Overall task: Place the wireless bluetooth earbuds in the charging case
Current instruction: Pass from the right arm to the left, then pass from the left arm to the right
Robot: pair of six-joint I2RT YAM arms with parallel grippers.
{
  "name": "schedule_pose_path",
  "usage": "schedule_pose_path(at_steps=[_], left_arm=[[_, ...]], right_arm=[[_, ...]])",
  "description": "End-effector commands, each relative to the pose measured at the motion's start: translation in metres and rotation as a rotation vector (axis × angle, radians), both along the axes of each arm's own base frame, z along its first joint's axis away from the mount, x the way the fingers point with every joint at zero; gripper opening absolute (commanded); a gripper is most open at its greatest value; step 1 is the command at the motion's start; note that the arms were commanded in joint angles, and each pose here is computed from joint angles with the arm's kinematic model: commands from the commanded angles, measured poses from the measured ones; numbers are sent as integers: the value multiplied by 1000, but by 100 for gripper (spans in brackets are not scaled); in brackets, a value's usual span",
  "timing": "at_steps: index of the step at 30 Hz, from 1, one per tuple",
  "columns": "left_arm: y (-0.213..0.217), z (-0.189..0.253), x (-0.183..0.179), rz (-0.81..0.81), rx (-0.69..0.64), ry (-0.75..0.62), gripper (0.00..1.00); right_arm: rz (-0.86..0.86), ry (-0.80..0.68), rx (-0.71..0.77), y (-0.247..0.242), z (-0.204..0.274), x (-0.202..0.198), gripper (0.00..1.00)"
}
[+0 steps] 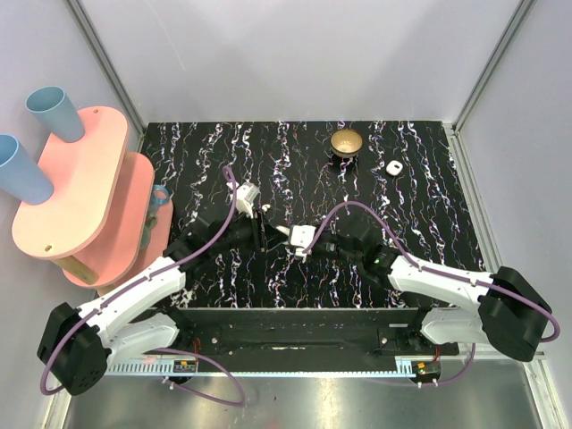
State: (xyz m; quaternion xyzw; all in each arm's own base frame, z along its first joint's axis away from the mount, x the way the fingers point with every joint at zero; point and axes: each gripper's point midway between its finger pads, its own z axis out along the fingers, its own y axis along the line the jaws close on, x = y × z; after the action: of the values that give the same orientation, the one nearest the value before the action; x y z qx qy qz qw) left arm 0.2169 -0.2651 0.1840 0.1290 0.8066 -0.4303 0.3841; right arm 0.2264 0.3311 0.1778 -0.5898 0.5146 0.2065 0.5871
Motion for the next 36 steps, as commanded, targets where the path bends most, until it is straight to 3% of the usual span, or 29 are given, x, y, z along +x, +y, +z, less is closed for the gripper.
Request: schedule_pose_path(at_steps=[1, 5, 7, 8, 9, 12, 14, 16, 17, 18, 21, 24, 26, 29, 31, 36], left_arm=[[-8, 32, 11, 4, -52, -92, 32], [-8, 31, 10, -7, -48, -98, 15], [-9, 31, 8, -16, -45, -101, 9], [-10, 30, 8, -23, -41, -105, 5], [-10, 32, 7, -27, -41, -111, 3], [-5, 34, 10, -6, -21, -142, 0], [2, 33, 14, 24, 12, -168, 0], [16, 39, 21, 93, 37, -226, 0], [21, 44, 23, 122, 39, -255, 0], [32, 51, 26, 173, 39, -295, 0], [45, 68, 31, 233, 20, -420, 0], [49, 92, 22, 218, -55, -587, 0], [49, 107, 11, 182, -105, -693, 0], [45, 117, -2, 128, -168, -809, 0], [41, 122, -9, 88, -197, -877, 0], [35, 133, -26, 31, -293, -996, 0]], right_arm=[[17, -55, 73, 5, 25, -3, 3], [5, -54, 80, 4, 25, -1, 6], [-13, -48, 96, 3, 27, 0, 13], [-23, -45, 110, 3, 31, 2, 20], [-51, -46, 131, 2, 36, 6, 44], [-175, -12, 232, -8, 58, 19, 63], [-288, 92, 382, -19, 81, 25, 86], [-467, 222, 527, -36, 104, 40, 99], [-485, 262, 551, -41, 115, 38, 100], [-525, 347, 486, -45, 100, 34, 100], [-480, 550, 566, -36, 127, 14, 100], [-506, 732, 688, -34, 137, 8, 100], [-580, 944, 795, -39, 136, 12, 100], [-492, 1236, 890, -36, 135, 2, 100], [-393, 1310, 952, -31, 143, -4, 100], [-356, 1421, 916, -18, 133, -10, 100]])
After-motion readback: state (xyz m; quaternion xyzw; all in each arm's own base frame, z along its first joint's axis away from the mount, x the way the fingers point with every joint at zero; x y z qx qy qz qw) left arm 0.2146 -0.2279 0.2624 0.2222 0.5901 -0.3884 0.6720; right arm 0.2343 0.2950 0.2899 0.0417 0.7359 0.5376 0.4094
